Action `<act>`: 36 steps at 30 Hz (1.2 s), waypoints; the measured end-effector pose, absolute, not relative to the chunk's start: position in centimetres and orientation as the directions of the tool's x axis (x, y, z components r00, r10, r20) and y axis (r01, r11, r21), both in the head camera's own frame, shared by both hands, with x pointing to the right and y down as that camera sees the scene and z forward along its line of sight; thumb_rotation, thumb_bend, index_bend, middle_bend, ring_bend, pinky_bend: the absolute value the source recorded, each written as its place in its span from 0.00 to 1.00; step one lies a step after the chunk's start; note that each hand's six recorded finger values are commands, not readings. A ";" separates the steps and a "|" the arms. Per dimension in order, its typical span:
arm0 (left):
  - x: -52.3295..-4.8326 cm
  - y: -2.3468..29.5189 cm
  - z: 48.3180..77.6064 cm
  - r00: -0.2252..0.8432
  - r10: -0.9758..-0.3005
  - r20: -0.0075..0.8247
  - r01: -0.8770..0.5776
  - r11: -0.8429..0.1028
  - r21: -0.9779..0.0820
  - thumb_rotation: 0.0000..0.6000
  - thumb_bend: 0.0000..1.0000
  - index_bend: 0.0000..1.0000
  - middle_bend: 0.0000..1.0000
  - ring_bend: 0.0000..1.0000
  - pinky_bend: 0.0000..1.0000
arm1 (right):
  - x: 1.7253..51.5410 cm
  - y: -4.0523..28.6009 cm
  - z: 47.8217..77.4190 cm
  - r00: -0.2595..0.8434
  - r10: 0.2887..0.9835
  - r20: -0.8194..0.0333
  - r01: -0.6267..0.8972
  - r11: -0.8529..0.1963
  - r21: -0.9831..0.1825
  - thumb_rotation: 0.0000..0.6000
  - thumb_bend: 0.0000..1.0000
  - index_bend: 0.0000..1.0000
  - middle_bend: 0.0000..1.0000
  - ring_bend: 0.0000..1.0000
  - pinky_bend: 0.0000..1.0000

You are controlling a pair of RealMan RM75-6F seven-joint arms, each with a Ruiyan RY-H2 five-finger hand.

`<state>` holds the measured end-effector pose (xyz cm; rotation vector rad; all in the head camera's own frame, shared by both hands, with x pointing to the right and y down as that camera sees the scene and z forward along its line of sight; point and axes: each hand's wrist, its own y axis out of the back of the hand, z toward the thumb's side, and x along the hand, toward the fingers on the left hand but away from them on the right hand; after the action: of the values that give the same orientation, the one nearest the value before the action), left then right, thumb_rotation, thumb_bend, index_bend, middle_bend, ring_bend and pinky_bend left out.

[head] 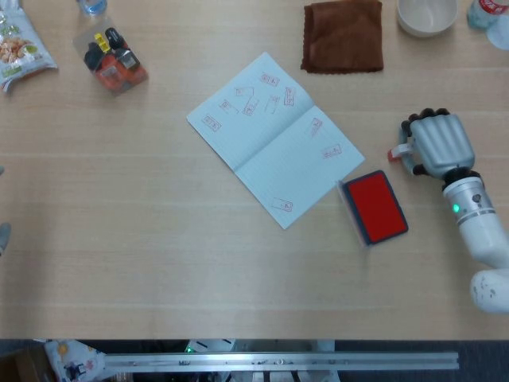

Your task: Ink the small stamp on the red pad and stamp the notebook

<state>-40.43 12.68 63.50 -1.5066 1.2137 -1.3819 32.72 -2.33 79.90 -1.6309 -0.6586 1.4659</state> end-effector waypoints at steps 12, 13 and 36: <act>-40.4 12.6 63.6 -0.029 -0.959 0.282 -0.153 -0.275 -0.949 1.00 0.29 0.18 0.13 0.12 0.05 | 32.7 -2.4 80.0 0.190 0.819 -0.541 -0.137 -0.523 -0.841 1.00 0.35 0.54 0.40 0.28 0.31; -40.4 12.6 63.6 -0.028 -0.959 0.282 -0.153 -0.275 -0.949 1.00 0.29 0.18 0.13 0.12 0.05 | 32.7 -2.4 80.0 0.191 0.819 -0.541 -0.137 -0.524 -0.841 1.00 0.35 0.53 0.40 0.28 0.31; -40.2 12.4 63.3 -0.023 -0.962 0.273 -0.155 -0.266 -0.951 1.00 0.29 0.18 0.13 0.11 0.05 | 33.2 -3.0 77.6 0.217 0.841 -0.495 -0.112 -0.482 -0.869 1.00 0.34 0.41 0.37 0.26 0.31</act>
<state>-40.19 12.42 63.30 -1.5055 1.2134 -1.3688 33.24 -2.98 77.58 -1.6343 -0.6971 1.4008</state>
